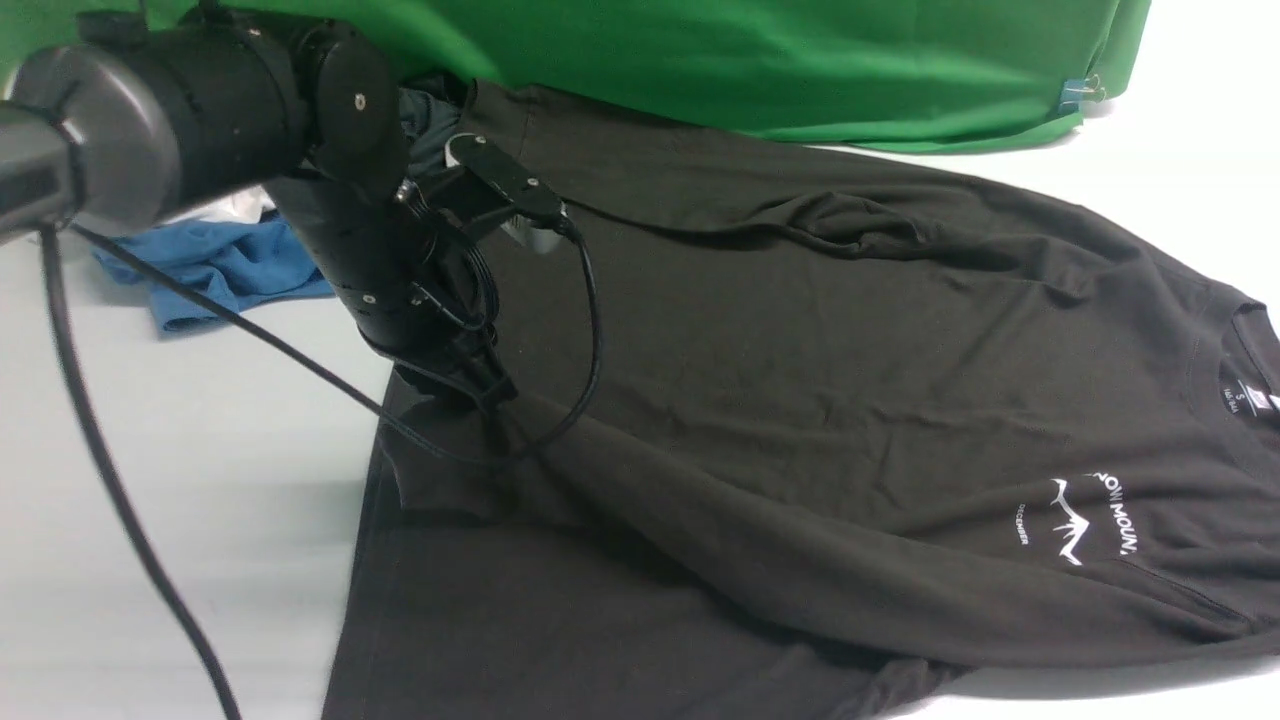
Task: Fold a long-sleeved shirt on a white desktop.
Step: 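Fold the left side of the black T-shirt inward over its body, then grab the top left corner of the dark shirt with the left gripper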
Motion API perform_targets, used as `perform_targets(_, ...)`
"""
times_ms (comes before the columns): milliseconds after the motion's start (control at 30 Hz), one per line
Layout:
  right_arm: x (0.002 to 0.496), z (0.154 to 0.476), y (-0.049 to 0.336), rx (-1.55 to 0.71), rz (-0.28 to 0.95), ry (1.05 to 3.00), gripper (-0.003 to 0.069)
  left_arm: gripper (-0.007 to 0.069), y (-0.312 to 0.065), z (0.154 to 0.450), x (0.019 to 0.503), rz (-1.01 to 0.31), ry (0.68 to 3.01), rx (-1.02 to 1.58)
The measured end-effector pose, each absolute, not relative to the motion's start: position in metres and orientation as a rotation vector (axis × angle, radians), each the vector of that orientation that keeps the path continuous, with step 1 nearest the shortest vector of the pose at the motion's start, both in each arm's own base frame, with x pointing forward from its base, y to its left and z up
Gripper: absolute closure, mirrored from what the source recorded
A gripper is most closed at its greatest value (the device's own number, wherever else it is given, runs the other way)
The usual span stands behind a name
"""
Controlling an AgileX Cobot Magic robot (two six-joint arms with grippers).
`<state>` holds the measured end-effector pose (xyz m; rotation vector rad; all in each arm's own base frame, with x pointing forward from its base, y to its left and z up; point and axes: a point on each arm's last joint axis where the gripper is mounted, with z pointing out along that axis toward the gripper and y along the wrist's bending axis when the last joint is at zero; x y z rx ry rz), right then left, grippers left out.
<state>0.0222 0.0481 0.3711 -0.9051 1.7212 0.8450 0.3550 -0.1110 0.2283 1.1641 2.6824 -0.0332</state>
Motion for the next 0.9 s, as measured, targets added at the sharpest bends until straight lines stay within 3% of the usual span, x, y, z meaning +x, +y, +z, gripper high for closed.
perform_targets(133, 0.023, 0.368, 0.049, -0.902, 0.847, 1.731, 0.0475, 0.0552, -0.111, 0.213, 0.361, -0.030, 2.679, 1.237)
perform_targets(267, 0.023, 0.365, 0.050, -0.888, 0.857, 1.753, 0.0475, 0.0489, -0.112, 0.207, 0.365, -0.023, 2.661, 1.272)
perform_targets(333, 0.024, 0.365, 0.050, -0.881, 0.864, 1.759, 0.0474, 0.0370, -0.109, 0.208, 0.367, 0.006, 2.648, 1.278)
perform_targets(367, 0.024, 0.365, 0.050, -0.879, 0.865, 1.760, 0.0474, 0.0346, -0.109, 0.208, 0.367, 0.011, 2.646, 1.278)
perform_targets(433, 0.024, 0.365, 0.050, -0.875, 0.868, 1.763, 0.0474, 0.0176, -0.103, 0.213, 0.368, 0.075, 2.629, 1.274)
perform_targets(533, 0.024, 0.365, 0.050, -0.875, 0.868, 1.763, 0.0473, 0.0014, -0.096, 0.231, 0.365, 0.145, 2.604, 1.232)
perform_targets(600, 0.024, 0.365, 0.050, -0.875, 0.868, 1.763, 0.0471, -0.0032, -0.095, 0.247, 0.359, 0.131, 2.590, 1.190)
perform_targets(700, 0.024, 0.365, 0.050, -0.878, 0.866, 1.761, 0.0470, -0.0036, -0.100, 0.263, 0.335, 0.074, 2.514, 1.279)
perform_targets(767, 0.024, 0.365, 0.050, -0.886, 0.859, 1.755, 0.0470, 0.0029, -0.106, 0.259, 0.312, 0.061, 2.416, 1.508)
perform_targets(900, 0.024, 0.365, 0.050, -0.902, 0.847, 1.744, 0.0469, 0.0200, -0.108, 0.222, 0.286, 0.065, 2.283, 1.782)
